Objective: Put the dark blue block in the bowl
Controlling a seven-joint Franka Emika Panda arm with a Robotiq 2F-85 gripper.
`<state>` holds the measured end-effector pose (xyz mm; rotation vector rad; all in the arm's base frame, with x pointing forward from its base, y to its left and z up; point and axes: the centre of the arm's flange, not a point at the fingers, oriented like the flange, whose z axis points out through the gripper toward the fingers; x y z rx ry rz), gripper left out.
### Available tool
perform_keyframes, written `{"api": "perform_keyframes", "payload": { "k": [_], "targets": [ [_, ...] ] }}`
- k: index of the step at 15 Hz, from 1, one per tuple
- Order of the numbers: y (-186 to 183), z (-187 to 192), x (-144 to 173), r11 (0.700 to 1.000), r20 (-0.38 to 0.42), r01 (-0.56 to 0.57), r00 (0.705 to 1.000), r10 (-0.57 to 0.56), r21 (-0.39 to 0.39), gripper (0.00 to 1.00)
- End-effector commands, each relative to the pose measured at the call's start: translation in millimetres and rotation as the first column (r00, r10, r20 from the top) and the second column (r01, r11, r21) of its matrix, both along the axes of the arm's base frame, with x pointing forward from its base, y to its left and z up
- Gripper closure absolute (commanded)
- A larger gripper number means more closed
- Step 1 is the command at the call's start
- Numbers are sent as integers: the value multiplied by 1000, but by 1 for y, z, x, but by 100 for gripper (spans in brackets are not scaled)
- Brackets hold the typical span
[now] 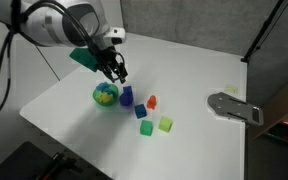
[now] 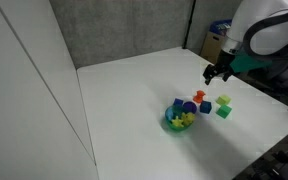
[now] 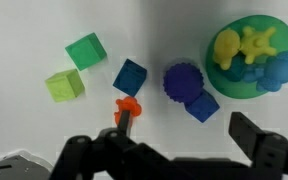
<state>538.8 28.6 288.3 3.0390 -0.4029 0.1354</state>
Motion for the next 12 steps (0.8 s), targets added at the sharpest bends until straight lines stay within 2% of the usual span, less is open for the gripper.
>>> {"api": "perform_keyframes", "payload": {
  "k": [1,6,12],
  "targets": [
    [-36,-32,9,996,-10,88,996,-88,0,0],
    [-73,-73,27,987,-26,158,987,-158,10,0],
    [-84,-116,51,973,-43,230,972,-230,1,0]
  ]
}}
